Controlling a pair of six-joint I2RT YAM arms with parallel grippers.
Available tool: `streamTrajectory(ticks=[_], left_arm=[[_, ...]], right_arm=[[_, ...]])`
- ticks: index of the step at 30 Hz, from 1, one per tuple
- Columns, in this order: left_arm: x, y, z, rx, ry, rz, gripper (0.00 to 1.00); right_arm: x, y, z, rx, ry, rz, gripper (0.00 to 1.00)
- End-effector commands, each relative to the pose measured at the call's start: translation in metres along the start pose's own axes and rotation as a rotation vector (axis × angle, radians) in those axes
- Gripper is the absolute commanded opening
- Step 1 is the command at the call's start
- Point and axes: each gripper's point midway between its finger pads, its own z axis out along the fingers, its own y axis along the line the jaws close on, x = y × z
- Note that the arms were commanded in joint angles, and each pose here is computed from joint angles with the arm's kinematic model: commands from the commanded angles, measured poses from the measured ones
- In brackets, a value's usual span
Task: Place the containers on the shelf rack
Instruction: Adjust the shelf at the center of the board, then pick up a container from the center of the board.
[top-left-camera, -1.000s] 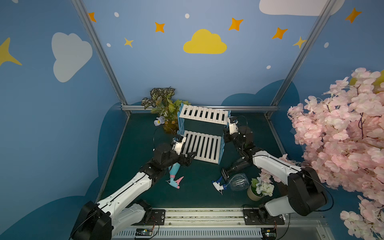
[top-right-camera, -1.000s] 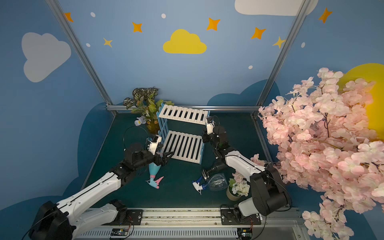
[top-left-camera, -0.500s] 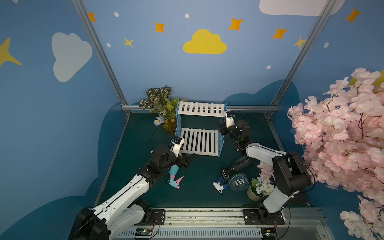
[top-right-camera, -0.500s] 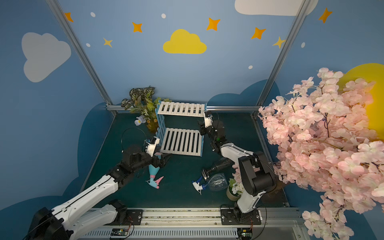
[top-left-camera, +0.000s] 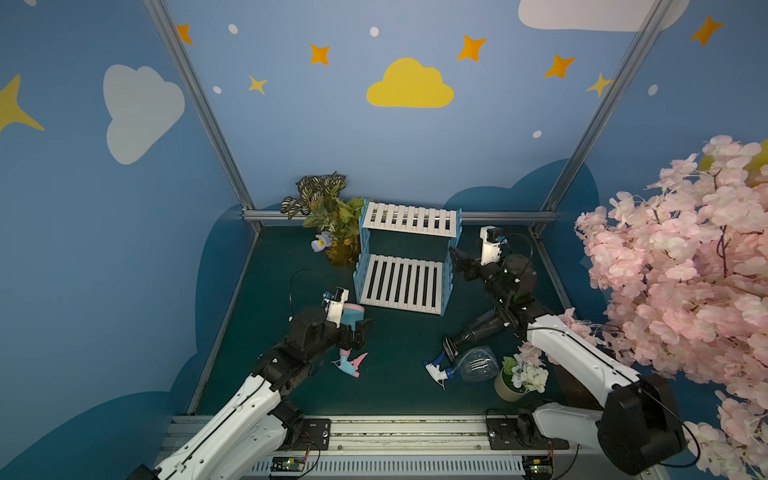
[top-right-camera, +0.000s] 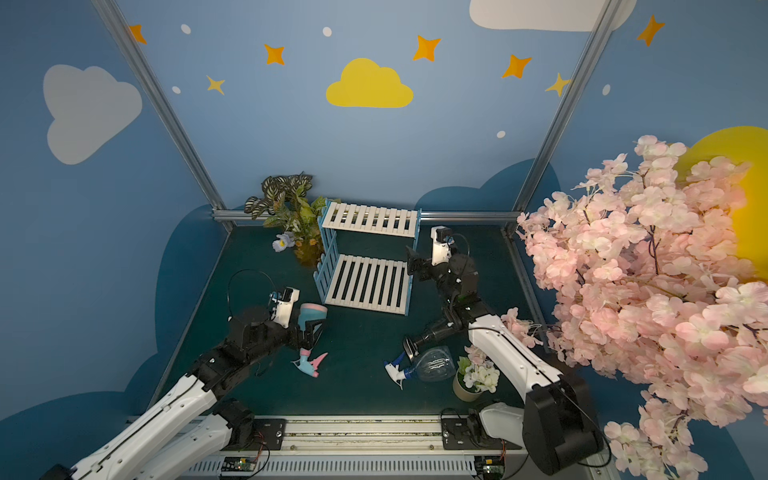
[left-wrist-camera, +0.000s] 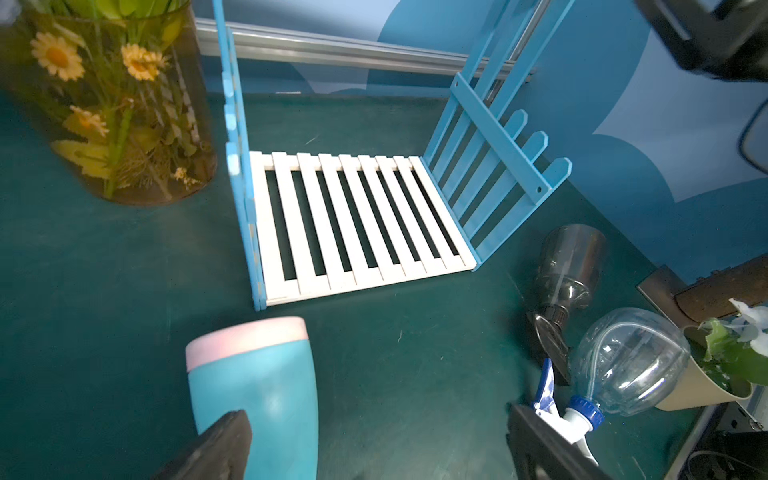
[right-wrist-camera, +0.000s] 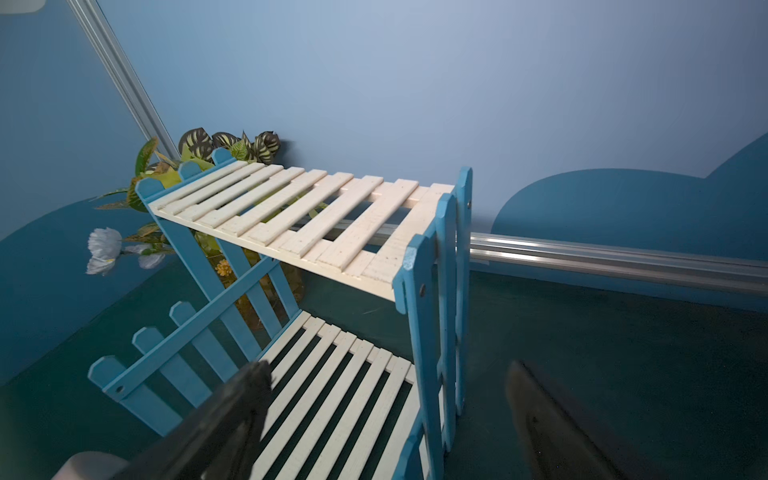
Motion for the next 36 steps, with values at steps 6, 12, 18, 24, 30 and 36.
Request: streamTrajectory(ticks=[6, 12, 18, 24, 30, 36], left_arm=[[0.033, 0.037, 0.003, -0.1, 0.09, -0.172, 1.0], [0.044, 0.055, 0.012, -0.096, 0.077, -0.304, 1.0], [0.059, 0.063, 0.022, -0.097, 0.126, -0.361, 1.0], [0.065, 0.065, 0.033, -0.082, 0.124, -0.419, 1.0], [0.069, 0.069, 0.036, -0.104, 0.153, -0.391, 1.0], [0.067, 0.07, 0.038, -0.102, 0.143, -0.388, 1.0]], right_arm=[[0.021, 0.102, -0.054, -0.34, 0.176, -0.155, 0.94], [0.095, 0.206, -0.082, -0.604, 0.277, -0.435, 0.93], [0.17, 0.269, -0.086, -0.787, 0.253, -0.678, 0.93], [0.235, 0.291, -0.057, -0.816, 0.383, -0.708, 0.91], [0.277, 0.298, -0.043, -0.853, 0.46, -0.74, 0.87], [0.299, 0.299, -0.033, -0.908, 0.539, -0.747, 0.71]])
